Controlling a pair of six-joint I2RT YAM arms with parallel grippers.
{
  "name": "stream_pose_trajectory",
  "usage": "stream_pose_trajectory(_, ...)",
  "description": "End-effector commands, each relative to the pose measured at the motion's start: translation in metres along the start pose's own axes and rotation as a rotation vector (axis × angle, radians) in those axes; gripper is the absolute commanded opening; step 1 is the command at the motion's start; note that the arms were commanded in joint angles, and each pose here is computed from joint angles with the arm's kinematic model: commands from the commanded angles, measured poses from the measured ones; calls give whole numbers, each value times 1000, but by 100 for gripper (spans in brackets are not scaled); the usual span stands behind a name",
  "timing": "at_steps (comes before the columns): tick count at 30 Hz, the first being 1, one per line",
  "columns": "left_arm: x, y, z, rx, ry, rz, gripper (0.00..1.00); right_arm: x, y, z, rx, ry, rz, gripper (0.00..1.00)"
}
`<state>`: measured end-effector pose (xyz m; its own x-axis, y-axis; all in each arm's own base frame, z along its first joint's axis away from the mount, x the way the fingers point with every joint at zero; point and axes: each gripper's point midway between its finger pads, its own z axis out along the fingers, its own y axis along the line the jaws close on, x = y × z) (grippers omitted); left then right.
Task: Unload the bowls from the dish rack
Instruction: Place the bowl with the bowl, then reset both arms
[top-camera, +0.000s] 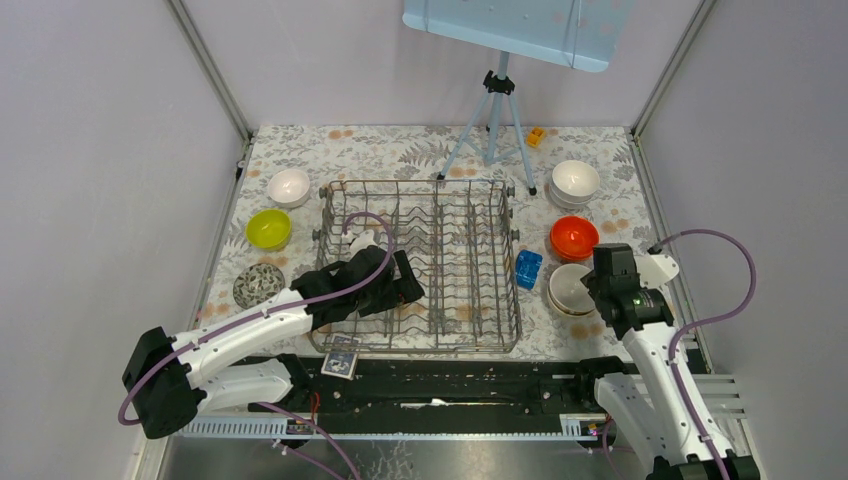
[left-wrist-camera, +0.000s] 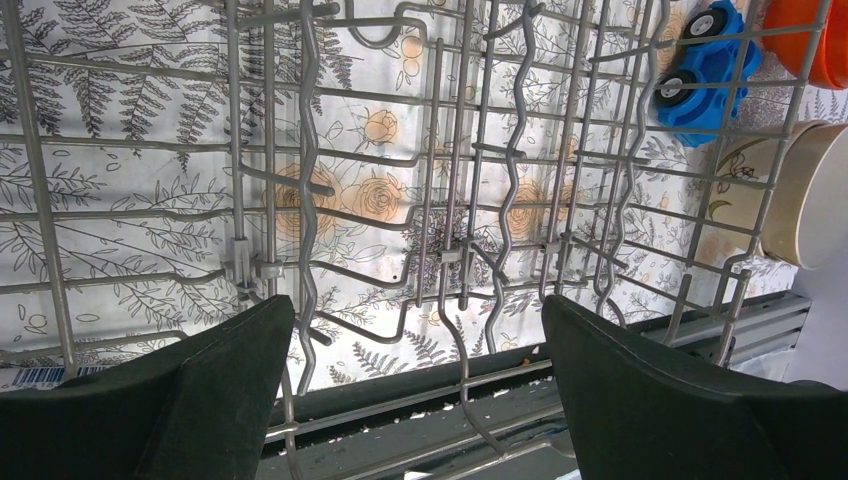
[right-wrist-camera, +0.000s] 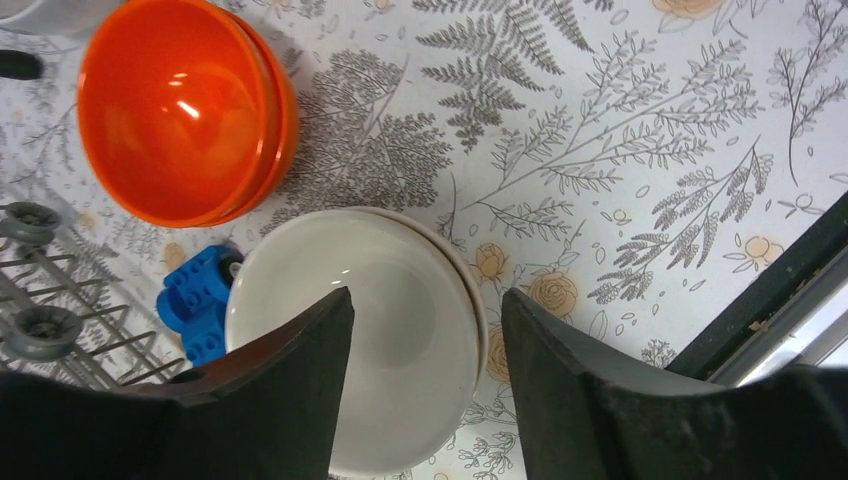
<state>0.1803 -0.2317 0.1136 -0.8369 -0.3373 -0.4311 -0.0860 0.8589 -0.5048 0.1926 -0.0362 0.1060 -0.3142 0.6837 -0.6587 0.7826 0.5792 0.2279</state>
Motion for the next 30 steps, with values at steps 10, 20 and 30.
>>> stream_pose_trajectory(10, -10, -16, -5, 60, -32, 28, 99, -12, 19, -11, -99, -9, -52, 68)
stream_pose_trajectory(20, -19, -19, -10, 65, -64, 45, 99, -23, 49, -31, -272, -9, -131, 71)
stream_pose_trajectory(30, -27, -23, -15, 77, -97, 95, 99, 3, 78, -38, -443, 113, -194, 71)
